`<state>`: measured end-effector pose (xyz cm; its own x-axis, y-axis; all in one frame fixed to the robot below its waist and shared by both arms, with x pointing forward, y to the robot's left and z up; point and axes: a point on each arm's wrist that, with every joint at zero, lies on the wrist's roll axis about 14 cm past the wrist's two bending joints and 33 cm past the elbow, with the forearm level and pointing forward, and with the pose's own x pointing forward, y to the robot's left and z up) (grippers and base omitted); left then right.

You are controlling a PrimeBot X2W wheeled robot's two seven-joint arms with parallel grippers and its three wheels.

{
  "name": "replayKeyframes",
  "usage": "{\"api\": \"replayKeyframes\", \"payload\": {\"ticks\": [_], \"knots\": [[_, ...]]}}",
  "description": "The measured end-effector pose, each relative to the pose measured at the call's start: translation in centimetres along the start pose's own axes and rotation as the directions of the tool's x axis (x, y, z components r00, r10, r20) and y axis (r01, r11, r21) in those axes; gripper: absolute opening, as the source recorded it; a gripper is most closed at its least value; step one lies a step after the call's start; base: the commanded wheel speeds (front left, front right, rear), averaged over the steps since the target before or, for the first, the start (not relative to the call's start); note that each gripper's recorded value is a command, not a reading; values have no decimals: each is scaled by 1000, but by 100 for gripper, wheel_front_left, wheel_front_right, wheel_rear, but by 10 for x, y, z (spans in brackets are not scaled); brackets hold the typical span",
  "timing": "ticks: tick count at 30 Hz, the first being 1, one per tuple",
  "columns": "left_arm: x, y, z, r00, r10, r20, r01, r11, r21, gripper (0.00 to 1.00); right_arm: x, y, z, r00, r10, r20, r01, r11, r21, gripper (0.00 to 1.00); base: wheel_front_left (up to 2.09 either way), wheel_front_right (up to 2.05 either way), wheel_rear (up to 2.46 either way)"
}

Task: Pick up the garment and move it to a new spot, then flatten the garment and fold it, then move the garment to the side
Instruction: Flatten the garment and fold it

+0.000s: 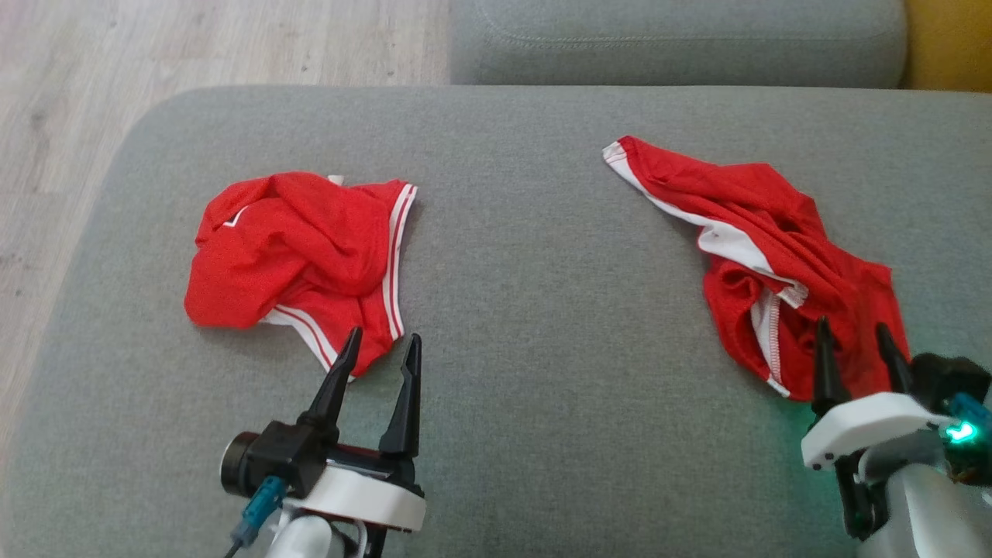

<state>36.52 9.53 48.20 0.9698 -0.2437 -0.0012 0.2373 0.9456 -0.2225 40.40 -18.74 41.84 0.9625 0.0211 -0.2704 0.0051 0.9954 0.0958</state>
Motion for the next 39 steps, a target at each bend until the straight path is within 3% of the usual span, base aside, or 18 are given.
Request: {"api": "replayKeyframes", "payload": {"ticks": [6, 7, 8, 10, 11, 17, 24, 31, 39], "knots": [[-1, 6, -7, 1000, 19, -20, -19, 1000, -3, 100, 13, 3, -7, 999, 5, -52, -6, 999, -32, 100, 0, 0, 0], [-1, 7, -7, 1000, 20, -22, -21, 1000, -3, 100, 14, 2, -9, 998, 2, -60, -4, 999, -34, 96, 0, 0, 0], [-1, 7, -7, 1000, 20, -22, -21, 1000, -3, 100, 14, 2, -9, 998, 2, -60, -4, 999, -34, 77, 0, 0, 0], [-1, 7, -7, 1000, 22, -22, -22, 1000, -3, 100, 15, 1, -11, 997, -4, -72, 2, 999, -36, 9, 0, 0, 0], [0, 8, -7, 1000, 22, -21, -22, 1000, -2, 100, 16, 1, -12, 997, -4, -76, 2, 999, -38, 0, 0, 0, 0], [2, 7, -2, 1000, 18, -8, -18, 1000, 3, 100, 23, 3, 5, 1000, -1, -23, 0, 999, -47, 0, 0, 0, 0], [-2, 8, 4, 1000, 25, 11, -25, 1000, 8, 100, 34, 18, 73, 984, 42, 171, -26, 995, -95, 0, 0, 0, 0], [-10, 11, 9, 999, 44, 25, -44, 999, -5, 100, 45, 64, 134, 955, 155, 252, -101, 972, -213, 0, 0, 0, 0], [-22, 24, 14, 994, 103, 42, -102, 995, -12, 100, 52, 100, 149, 936, 232, 263, -173, 958, -231, 0, 0, 0, 0]]}}
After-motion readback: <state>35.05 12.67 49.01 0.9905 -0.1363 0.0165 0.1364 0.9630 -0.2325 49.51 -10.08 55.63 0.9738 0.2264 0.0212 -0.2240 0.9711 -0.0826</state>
